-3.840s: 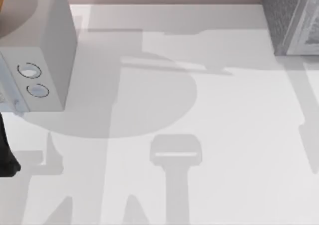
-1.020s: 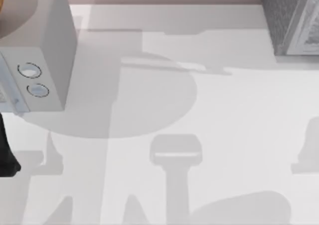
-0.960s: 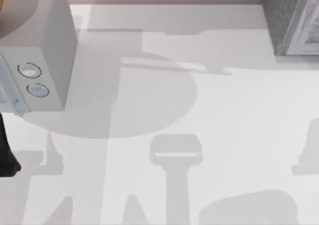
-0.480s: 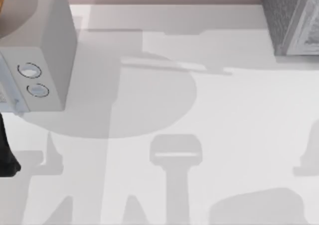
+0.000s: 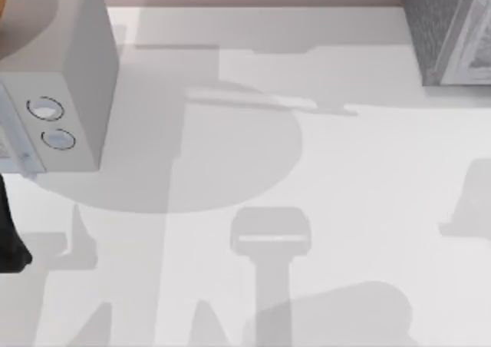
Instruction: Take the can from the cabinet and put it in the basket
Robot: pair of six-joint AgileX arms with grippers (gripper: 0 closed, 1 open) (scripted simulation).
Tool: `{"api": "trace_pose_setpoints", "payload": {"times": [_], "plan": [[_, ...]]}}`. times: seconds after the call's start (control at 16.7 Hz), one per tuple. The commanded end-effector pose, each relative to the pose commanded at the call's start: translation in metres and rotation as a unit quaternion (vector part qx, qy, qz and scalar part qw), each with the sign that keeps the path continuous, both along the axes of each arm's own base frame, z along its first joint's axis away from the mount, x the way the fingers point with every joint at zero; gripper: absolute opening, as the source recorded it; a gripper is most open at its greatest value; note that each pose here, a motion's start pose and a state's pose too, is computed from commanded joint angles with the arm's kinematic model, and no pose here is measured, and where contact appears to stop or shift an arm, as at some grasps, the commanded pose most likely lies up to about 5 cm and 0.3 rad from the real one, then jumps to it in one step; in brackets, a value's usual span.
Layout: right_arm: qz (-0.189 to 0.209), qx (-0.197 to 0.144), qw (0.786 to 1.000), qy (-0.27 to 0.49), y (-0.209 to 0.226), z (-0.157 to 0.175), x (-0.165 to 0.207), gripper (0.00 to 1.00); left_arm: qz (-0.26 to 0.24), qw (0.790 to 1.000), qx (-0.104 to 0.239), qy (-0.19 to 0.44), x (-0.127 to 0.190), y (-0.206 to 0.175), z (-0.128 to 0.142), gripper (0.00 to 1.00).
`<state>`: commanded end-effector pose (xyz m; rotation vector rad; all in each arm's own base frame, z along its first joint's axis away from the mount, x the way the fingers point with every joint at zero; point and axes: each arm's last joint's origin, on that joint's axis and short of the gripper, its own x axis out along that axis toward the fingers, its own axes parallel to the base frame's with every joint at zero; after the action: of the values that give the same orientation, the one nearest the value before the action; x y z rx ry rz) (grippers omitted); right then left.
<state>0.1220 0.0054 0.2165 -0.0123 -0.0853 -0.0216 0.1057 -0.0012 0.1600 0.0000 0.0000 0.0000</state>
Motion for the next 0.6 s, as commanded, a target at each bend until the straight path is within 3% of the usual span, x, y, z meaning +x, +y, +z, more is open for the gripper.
{"api": "trace_pose_setpoints", "payload": {"times": [0.6], "plan": [[-0.026, 0.015, 0.998, -0.056, 0.031, 0.078, 0.073, 0.00, 0.000, 1.000, 0.000, 0.000, 0.000, 0.000, 0.000, 1.00]]}}
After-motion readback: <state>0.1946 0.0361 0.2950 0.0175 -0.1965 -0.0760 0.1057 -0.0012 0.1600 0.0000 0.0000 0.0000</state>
